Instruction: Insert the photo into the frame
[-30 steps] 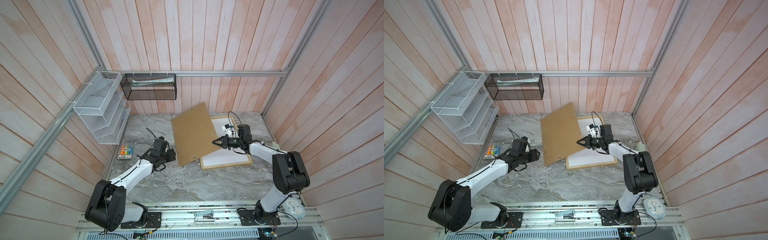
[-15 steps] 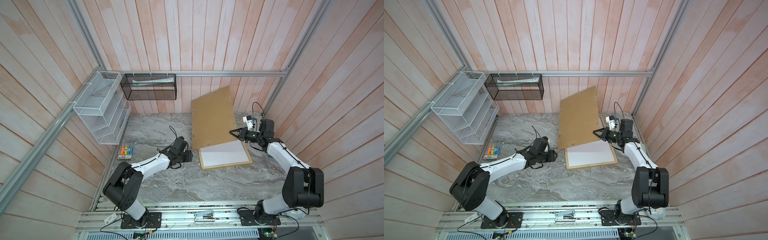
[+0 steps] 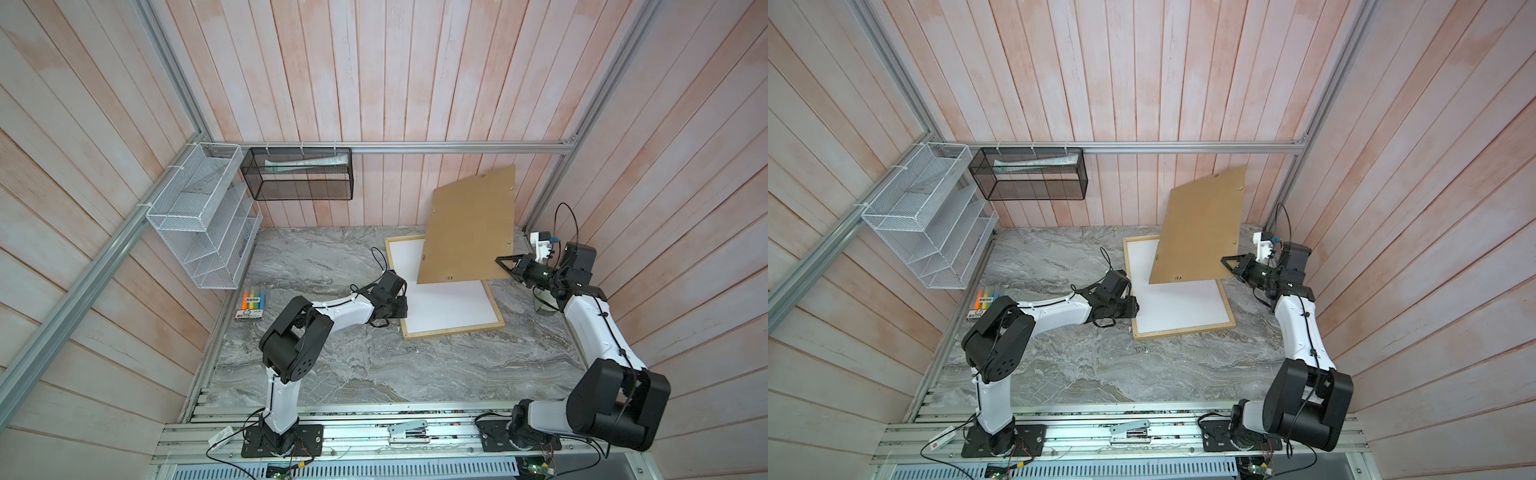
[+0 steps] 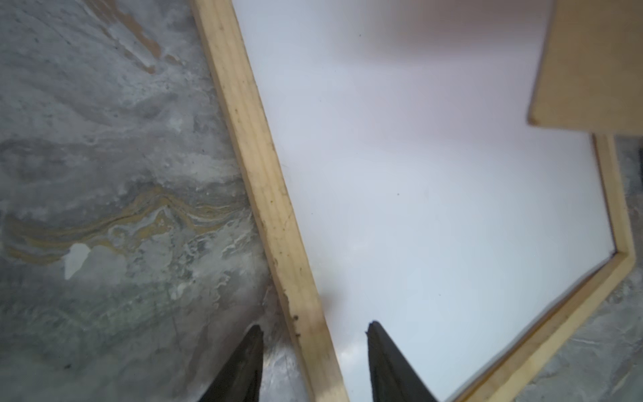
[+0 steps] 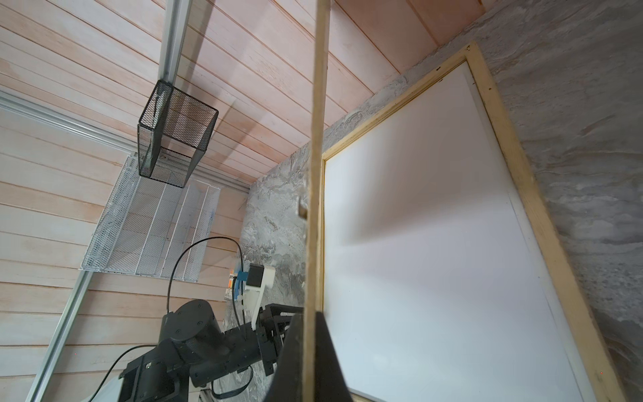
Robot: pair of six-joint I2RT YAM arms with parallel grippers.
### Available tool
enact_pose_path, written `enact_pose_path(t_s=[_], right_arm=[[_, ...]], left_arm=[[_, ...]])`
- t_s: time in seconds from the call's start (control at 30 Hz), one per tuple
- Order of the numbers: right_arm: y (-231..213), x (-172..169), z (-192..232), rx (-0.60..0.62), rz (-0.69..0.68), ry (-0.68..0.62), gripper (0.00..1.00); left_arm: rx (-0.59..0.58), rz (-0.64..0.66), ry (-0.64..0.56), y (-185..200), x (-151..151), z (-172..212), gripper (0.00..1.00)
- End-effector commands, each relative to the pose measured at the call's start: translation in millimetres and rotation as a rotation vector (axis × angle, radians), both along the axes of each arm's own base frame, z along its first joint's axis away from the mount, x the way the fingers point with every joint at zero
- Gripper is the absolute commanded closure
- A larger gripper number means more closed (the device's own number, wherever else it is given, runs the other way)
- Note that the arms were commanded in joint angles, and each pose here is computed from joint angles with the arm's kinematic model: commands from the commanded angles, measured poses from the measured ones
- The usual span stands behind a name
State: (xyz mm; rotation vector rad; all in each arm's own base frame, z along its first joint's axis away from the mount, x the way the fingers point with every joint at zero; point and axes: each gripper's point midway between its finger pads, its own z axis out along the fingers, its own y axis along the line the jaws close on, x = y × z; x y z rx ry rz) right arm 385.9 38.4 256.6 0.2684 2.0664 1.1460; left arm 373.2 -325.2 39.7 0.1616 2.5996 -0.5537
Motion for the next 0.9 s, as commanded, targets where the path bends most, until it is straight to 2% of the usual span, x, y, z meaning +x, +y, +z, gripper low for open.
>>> enact_pose_path(t_s=[0.0,0.1,0.23,0.3,0.47,0.6,0.87], right_arm=[[3,-6,20,-0.032,0.034,-0.106,1.00],[2,-7,18,-0.031,0.033,-0.100,1.00],[3,-9,14,-0.023,0.038,-0.090,1.00],[3,-9,12,-0.021,0.038,-0.085,1.00],[4,-12,5,-0.009,0.043,-0.068,1.00],[10,-16,-3,0.007,0.051,-0.053,1.00],[55,-23,-26,0.036,0.143,-0.009,1.00]], left_arm=[[0.068,0.012,-0.016,1,8,-5,0.53],[0.072,0.003,-0.012,-3,10,-10,0.57],[0.083,0.002,0.002,-4,11,-18,0.72],[0.093,0.010,0.004,-2,11,-21,0.76],[0.100,0.054,0.006,11,13,-23,0.79],[0.102,0.119,0.016,36,14,-26,0.80],[0.135,0.245,0.043,100,-2,-29,0.83]])
